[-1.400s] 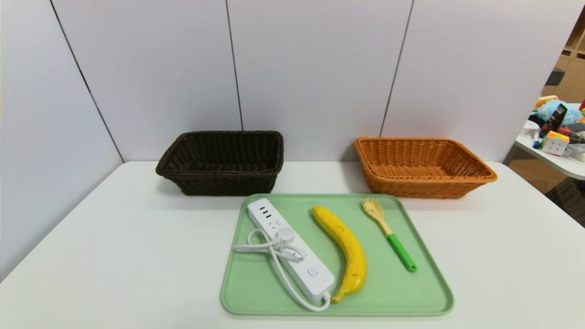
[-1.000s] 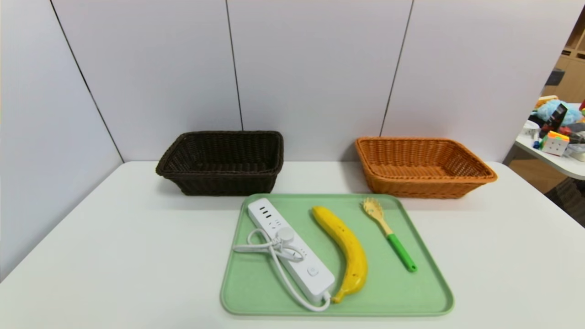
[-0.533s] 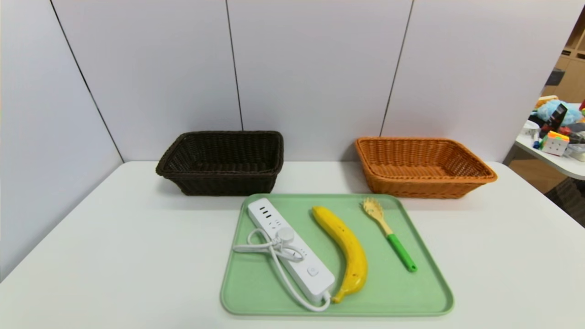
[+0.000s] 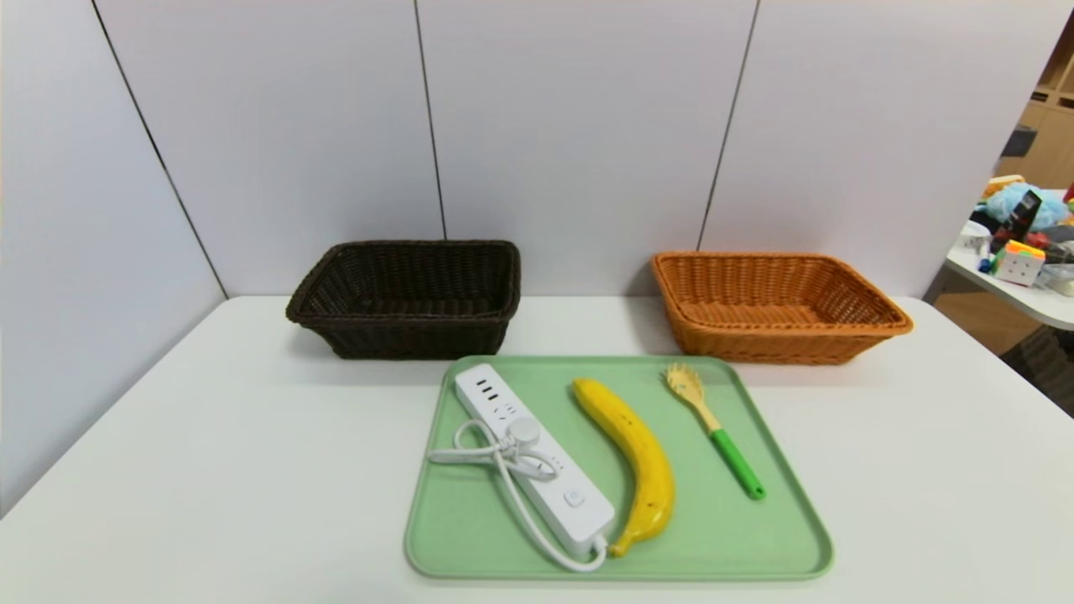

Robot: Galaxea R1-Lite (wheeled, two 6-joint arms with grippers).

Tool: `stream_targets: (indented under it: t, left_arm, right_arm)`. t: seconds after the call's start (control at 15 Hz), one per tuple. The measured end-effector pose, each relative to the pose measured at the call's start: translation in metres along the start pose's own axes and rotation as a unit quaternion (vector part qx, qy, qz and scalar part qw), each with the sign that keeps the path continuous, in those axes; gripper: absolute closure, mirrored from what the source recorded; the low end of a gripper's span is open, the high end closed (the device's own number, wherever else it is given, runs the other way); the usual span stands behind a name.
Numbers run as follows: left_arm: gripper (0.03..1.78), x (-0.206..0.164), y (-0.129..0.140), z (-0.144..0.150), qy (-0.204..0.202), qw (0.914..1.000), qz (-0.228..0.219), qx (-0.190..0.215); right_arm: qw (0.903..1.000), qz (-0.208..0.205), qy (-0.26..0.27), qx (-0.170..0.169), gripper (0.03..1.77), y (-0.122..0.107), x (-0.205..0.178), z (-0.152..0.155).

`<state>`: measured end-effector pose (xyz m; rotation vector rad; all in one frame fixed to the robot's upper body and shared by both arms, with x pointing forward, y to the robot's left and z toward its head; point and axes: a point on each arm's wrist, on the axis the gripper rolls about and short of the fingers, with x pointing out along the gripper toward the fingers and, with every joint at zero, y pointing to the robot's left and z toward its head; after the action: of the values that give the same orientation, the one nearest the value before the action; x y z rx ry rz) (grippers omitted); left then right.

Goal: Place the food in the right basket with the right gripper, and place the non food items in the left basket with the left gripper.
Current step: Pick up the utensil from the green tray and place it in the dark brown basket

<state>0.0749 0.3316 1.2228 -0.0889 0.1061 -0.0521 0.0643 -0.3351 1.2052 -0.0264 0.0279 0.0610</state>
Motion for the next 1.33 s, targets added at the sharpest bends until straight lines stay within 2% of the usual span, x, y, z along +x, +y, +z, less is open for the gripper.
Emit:
stream_targets:
  t: [0.4, 0.67, 0.8, 0.93, 1.33]
  left_arm:
    - [0.12, 0.026, -0.003, 0.055, 0.052, 0.9986, 0.003, -0.009]
    - [0.12, 0.064, -0.003, 0.094, 0.104, 0.9944, 0.008, -0.02]
    - [0.12, 0.085, -0.003, 0.11, 0.12, 0.992, 0.011, -0.037]
    - [0.12, 0.101, -0.003, 0.115, 0.139, 0.9892, 0.012, -0.045]
    - [0.12, 0.147, -0.002, 0.124, 0.193, 0.9787, -0.033, -0.061]
  right_arm:
    - [0.9971, 0.056, 0.048, 0.018, 0.1, -0.001, 0.017, 0.05]
    - [0.9925, 0.072, 0.096, 0.023, 0.1, -0.002, 0.047, 0.085]
    - [0.9873, 0.097, 0.123, 0.027, 0.1, -0.001, 0.066, 0.097]
    - [0.9803, 0.12, 0.153, 0.034, 0.1, 0.0, 0.087, 0.105]
    - [0.9659, 0.141, 0.213, 0.044, 0.1, 0.001, 0.132, 0.114]
